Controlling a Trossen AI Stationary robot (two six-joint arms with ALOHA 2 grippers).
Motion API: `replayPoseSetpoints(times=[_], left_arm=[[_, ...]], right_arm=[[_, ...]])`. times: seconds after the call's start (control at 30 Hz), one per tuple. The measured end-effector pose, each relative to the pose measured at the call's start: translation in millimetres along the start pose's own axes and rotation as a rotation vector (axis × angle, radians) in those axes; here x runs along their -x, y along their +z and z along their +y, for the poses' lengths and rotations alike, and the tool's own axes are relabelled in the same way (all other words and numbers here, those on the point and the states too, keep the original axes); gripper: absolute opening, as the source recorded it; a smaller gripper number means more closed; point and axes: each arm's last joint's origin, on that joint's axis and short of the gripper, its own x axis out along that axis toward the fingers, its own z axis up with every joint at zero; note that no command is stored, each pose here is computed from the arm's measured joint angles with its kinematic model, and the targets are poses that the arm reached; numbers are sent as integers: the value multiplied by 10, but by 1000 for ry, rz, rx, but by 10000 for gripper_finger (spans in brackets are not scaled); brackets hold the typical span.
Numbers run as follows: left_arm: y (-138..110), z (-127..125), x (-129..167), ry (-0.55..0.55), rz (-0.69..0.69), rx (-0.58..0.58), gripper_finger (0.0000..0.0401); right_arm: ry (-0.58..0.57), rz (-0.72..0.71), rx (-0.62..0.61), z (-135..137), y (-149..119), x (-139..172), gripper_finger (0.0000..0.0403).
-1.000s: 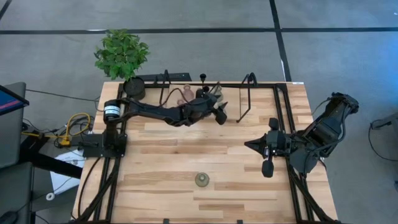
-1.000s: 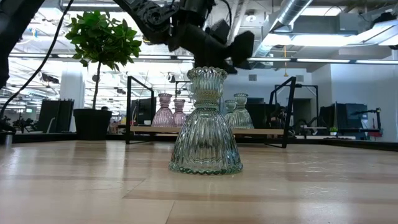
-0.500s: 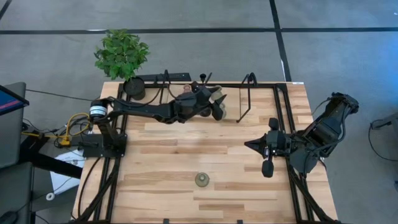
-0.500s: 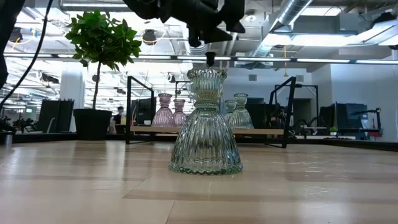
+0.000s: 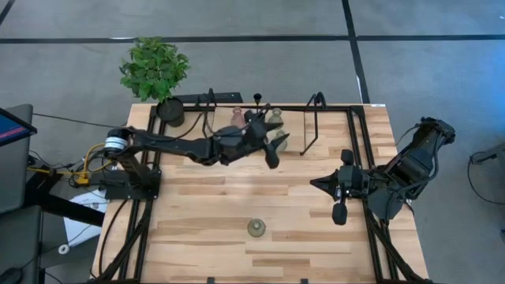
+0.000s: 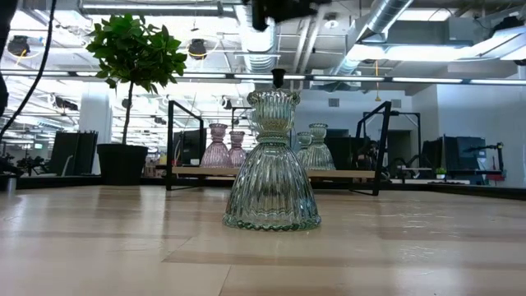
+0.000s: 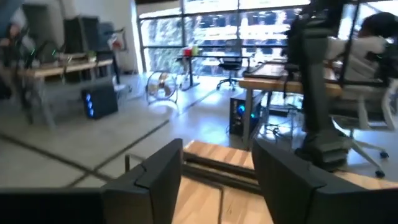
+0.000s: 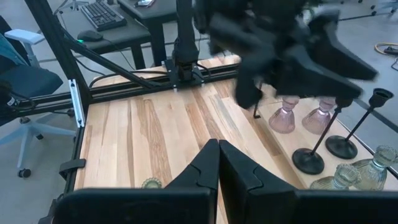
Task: Pick & Place candle stick holders
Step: Put the green candle holder on the shelf
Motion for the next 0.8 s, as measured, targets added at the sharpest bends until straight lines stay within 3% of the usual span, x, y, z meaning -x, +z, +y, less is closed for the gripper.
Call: replayPoseSetpoints(times=[0.23,0.4,0.5,0.8], left_arm=[[334,-111,438,-112,84,-101,110],[428,-172,772,-205,185,-139,43],[478,-215,978,-265,173,-123,9],[537,-125,1646,-414,133,-20,4]], right_arm=[[1,0,0,0,0,0,0],[19,8,-11,26,3,-27,0],[25,11,-21,66,2,-77,0],[65,46,-62,300,-49,-371,0]])
